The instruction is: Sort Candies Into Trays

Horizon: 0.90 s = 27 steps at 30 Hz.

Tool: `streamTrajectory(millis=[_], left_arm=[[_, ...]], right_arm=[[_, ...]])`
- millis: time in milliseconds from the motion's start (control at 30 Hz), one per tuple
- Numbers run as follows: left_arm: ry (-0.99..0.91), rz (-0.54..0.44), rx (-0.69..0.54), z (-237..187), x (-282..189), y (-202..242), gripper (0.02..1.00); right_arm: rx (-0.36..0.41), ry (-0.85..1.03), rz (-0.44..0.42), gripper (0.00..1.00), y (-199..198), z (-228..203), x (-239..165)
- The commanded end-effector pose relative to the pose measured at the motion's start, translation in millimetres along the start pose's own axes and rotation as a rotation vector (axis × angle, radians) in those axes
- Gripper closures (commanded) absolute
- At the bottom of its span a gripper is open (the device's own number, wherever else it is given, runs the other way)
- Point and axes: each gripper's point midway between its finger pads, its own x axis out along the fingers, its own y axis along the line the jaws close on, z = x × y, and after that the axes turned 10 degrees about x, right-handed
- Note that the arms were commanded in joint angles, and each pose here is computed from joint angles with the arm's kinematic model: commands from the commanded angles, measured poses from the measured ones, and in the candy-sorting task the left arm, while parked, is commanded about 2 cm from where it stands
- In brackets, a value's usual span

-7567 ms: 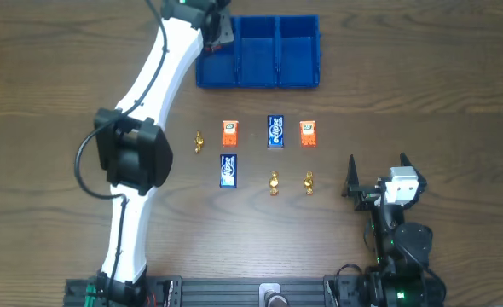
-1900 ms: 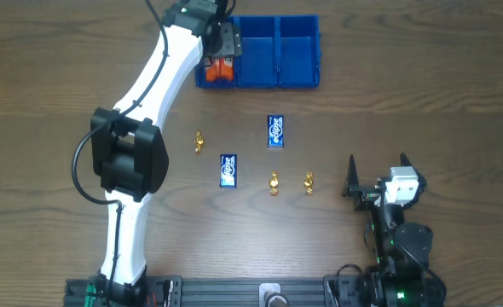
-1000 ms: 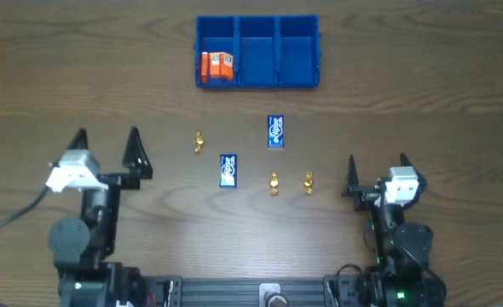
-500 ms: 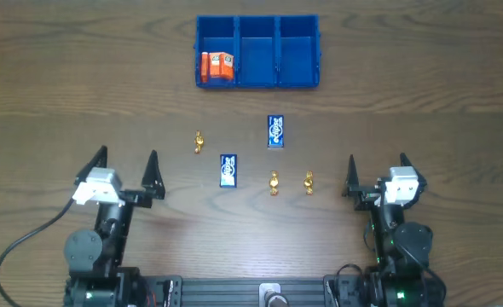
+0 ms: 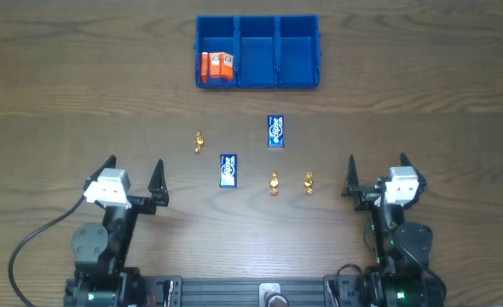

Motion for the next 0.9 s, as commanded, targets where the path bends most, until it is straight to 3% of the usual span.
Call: streamTrajectory(millis=[33,633,667,733,767,900], left_arm=[[0.045,-0.014,0.012,-15,1,-2,0.020],[0.045,-0.014,0.012,-15,1,-2,0.020],[0.045,-0.014,0.012,-15,1,-2,0.020],[0.045,-0.014,0.012,-15,1,-2,0.020],[0.045,-0.014,0.012,-15,1,-2,0.020],[0.045,-0.014,0.012,-15,1,-2,0.020]], right_arm=[[-0.015,0.002,0.011,0.003,2,-1,0],[-0.014,-0.007,0.004,0.003,1,1,0],[0.001,-0.024,0.009,0.003,2,5,0],[0.144,-0.039,0.013,0.003,3,12,-1],[0.179,-0.030,0.012,0.005,3,14,-2],[0.232,0.095,0.002,0.003,9,27,-7]])
